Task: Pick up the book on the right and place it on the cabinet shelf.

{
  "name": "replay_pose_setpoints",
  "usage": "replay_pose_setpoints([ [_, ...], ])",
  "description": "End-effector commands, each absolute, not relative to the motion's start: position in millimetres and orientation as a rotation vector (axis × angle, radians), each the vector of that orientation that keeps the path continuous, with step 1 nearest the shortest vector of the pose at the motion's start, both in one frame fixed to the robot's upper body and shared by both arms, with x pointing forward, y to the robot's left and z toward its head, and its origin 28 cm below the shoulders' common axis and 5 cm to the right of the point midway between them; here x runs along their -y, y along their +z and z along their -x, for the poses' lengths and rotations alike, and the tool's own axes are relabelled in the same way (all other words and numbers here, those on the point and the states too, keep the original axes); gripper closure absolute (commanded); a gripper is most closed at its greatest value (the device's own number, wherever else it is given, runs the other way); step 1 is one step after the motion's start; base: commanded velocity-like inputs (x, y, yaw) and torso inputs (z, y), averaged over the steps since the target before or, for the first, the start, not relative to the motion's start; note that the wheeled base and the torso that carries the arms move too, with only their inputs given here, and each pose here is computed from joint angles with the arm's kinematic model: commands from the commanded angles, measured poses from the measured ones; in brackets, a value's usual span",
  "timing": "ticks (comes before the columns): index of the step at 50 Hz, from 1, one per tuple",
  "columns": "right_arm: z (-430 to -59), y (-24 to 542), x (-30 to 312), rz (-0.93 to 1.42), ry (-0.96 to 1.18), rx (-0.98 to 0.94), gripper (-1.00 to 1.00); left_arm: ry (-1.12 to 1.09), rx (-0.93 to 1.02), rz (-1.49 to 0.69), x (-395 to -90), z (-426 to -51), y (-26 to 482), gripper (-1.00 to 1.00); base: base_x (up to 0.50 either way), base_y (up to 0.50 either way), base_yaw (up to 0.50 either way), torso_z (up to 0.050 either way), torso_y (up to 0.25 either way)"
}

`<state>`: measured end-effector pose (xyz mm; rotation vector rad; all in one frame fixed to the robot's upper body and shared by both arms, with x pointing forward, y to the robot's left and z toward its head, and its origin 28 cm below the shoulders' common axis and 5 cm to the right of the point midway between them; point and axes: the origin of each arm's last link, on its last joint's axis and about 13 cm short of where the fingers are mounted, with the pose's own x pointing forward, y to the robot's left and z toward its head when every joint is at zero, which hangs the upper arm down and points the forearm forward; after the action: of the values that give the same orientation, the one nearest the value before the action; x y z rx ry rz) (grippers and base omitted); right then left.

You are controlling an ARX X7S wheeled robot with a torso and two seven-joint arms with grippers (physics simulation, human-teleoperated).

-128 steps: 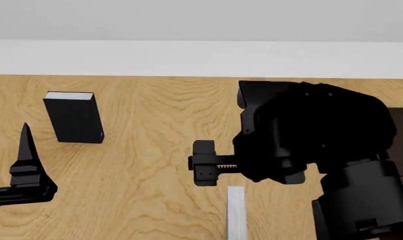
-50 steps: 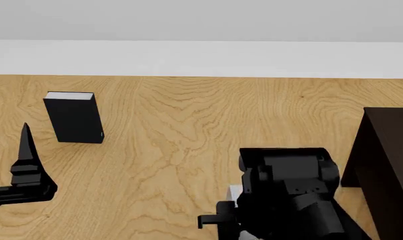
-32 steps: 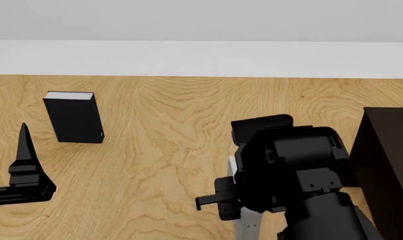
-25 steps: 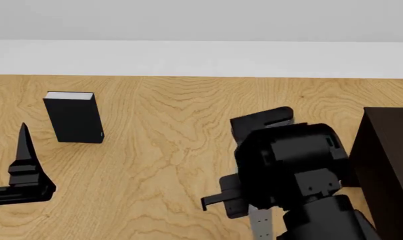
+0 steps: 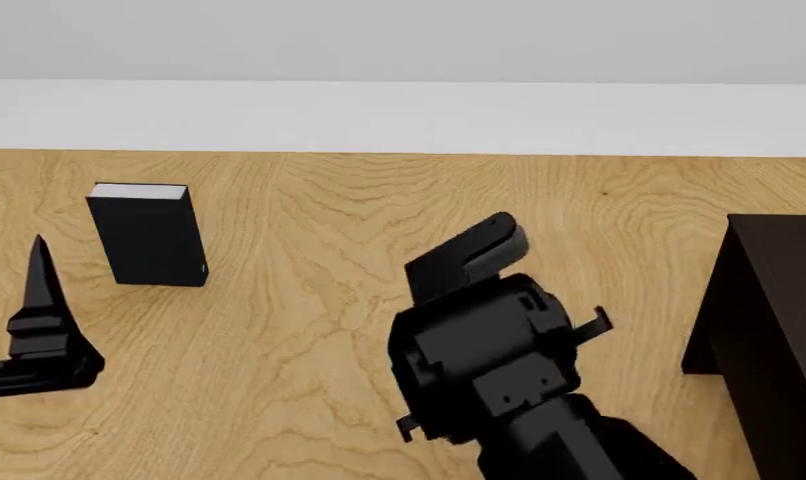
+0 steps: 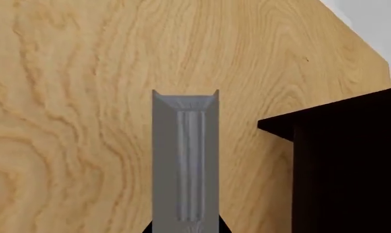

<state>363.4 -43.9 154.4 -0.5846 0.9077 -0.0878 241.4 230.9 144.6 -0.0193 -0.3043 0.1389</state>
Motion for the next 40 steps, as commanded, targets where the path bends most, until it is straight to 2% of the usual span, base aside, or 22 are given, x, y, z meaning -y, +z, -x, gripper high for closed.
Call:
replay_pose_setpoints([
  [1, -366, 137, 40, 0.77, -0.243, -0.822, 1.0, 0.133, 0.291, 0.02, -231, -249, 141, -1.0, 0.0, 0.0, 0.0, 0.0, 0.0],
  [18, -355, 112, 43, 1.025, -0.443, -0.73, 1.0, 0.138, 0.275, 0.036, -234, -255, 138, -1.0, 0.0, 0.0, 0.0, 0.0, 0.001],
  [40, -346, 97, 47, 1.211, -0.539, -0.655, 1.0, 0.143, 0.276, 0.051, -236, -255, 140, -1.0, 0.0, 0.0, 0.0, 0.0, 0.001],
])
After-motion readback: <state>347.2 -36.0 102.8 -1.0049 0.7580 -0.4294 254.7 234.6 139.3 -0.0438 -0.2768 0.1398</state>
